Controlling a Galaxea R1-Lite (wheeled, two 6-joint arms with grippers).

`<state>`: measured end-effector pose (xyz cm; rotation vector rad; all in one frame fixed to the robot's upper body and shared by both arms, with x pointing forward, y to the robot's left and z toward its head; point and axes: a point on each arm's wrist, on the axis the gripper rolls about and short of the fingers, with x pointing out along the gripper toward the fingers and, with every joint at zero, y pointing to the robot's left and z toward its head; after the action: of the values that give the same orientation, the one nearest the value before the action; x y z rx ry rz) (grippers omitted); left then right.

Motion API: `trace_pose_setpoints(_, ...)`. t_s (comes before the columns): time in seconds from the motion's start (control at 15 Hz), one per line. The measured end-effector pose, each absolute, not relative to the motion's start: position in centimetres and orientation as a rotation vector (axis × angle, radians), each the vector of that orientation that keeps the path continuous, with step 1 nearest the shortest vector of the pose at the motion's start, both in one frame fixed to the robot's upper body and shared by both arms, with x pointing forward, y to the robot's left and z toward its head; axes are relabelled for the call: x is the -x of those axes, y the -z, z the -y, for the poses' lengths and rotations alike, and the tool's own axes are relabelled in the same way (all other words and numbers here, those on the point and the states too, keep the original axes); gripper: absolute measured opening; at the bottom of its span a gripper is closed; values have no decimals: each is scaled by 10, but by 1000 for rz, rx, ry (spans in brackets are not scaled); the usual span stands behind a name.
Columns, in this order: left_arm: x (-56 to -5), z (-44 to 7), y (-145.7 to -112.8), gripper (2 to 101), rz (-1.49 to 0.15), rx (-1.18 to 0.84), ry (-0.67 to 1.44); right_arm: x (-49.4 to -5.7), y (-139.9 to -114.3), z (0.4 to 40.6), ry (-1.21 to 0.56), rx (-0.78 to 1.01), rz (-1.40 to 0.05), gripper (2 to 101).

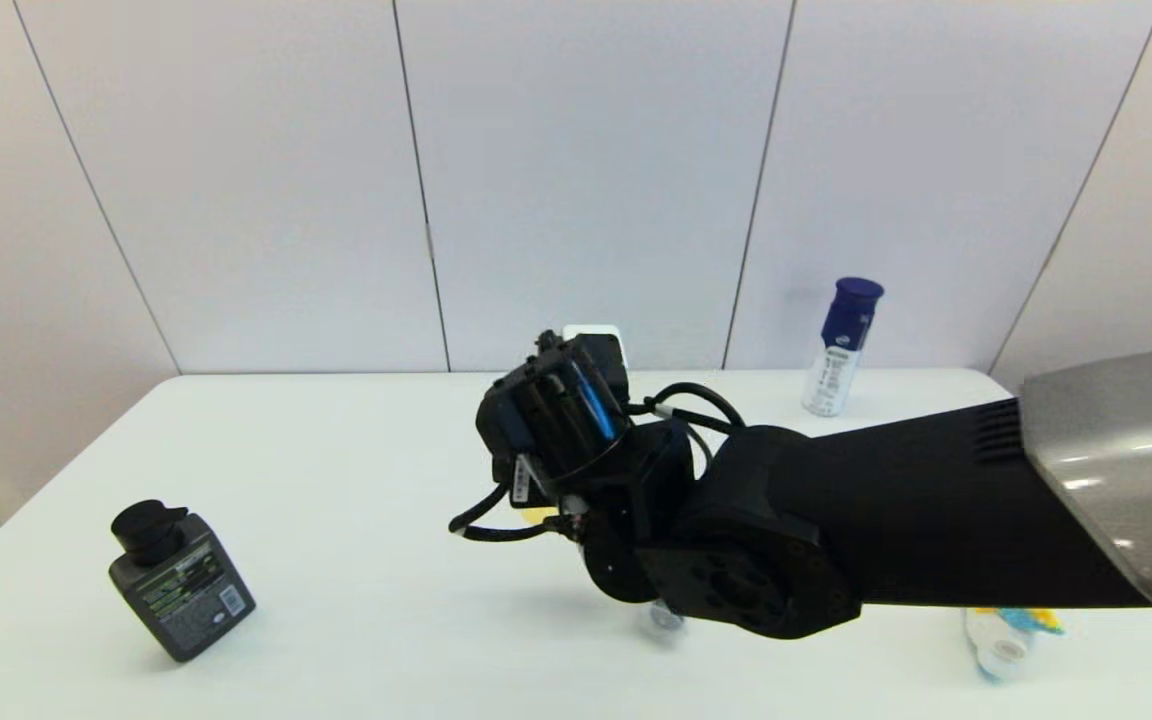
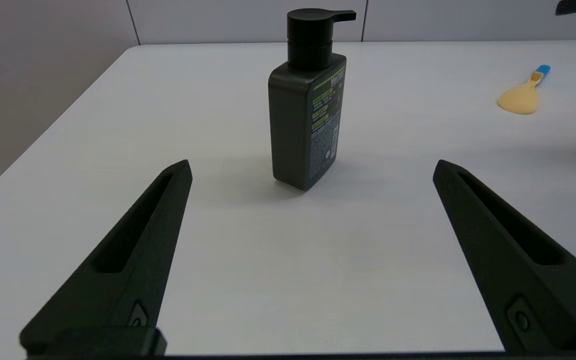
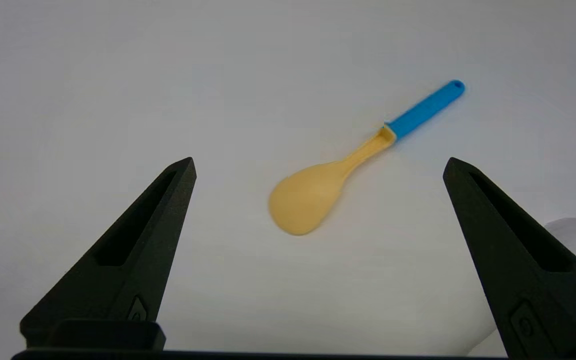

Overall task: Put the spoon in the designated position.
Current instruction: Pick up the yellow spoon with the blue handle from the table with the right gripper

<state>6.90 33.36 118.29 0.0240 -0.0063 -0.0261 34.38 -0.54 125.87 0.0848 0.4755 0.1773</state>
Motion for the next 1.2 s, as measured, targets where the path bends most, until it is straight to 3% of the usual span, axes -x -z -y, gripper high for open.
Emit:
trace_pose_setpoints(0.67,-69,-334,-1183,979,7,-25,26,-376,-1223,-19,-123,-87,-486,980)
trace_pose_setpoints(1.2,-69,-334,-1183,979,6,-24,26,-393,-1191,-21,20,16,-507,980)
